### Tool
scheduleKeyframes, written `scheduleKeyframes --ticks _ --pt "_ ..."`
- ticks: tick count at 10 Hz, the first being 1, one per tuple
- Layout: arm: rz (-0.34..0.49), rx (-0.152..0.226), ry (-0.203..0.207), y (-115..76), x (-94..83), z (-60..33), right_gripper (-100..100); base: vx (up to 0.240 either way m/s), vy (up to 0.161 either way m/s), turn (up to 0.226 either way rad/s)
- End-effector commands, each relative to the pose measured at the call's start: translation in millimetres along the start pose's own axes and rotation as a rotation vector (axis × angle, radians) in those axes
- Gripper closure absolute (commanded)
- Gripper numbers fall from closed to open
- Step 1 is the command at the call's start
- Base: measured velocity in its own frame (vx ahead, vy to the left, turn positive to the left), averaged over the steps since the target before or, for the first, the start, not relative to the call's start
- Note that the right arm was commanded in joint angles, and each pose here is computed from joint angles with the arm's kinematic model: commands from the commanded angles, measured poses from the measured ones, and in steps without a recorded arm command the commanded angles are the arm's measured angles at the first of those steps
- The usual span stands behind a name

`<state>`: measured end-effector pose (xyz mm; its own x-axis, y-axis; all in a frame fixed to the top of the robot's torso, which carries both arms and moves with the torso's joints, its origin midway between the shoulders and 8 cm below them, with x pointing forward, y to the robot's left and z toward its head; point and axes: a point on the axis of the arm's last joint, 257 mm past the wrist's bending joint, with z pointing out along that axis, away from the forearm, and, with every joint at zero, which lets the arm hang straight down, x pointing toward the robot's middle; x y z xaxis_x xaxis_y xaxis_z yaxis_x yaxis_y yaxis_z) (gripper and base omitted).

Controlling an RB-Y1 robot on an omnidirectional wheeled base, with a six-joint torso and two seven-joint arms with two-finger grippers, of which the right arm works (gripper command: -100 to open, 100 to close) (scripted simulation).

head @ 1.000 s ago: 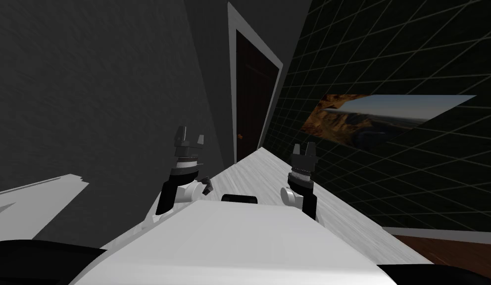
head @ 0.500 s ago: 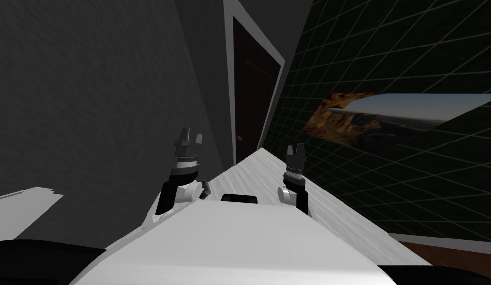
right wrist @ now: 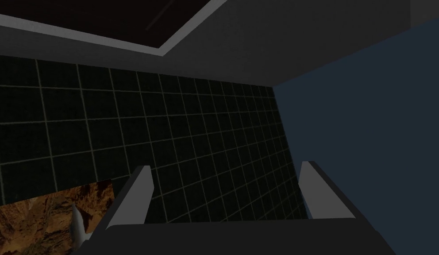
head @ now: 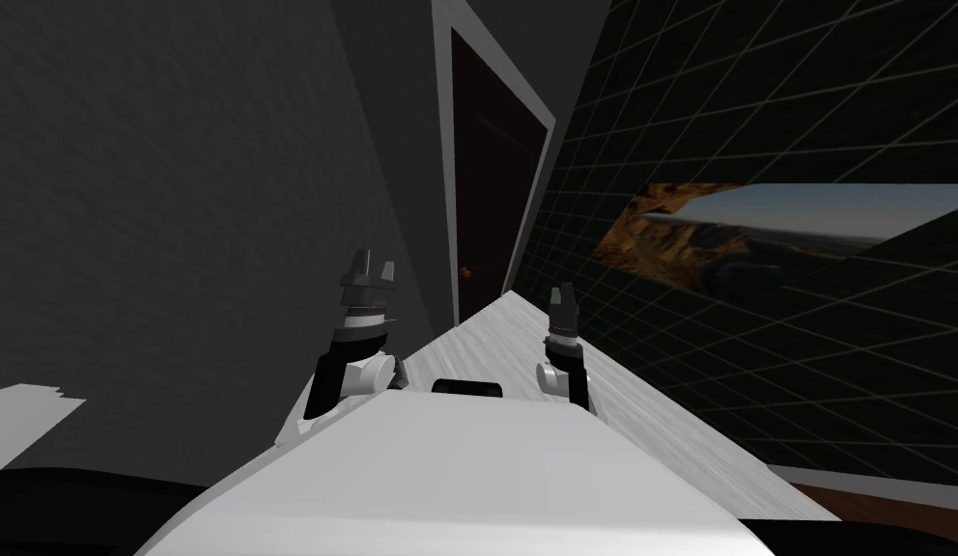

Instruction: Pull the door open

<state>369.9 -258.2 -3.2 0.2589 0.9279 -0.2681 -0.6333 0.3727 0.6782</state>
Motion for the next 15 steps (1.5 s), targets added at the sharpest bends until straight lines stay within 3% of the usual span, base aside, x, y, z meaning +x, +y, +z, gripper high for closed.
scheduleKeyframes --ticks 1,7,15 --pt "-0.032 0.014 0.022 -10.5 9.6 -4.8 -100 0.104 -0.018 -0.001" --pt "-0.141 0.055 0.109 -44.5 46.6 -19.0 -100 0.083 -0.014 -0.002" --pt "-0.331 0.089 0.288 -95.5 115.2 -53.6 -100 0.098 -0.016 0.0"
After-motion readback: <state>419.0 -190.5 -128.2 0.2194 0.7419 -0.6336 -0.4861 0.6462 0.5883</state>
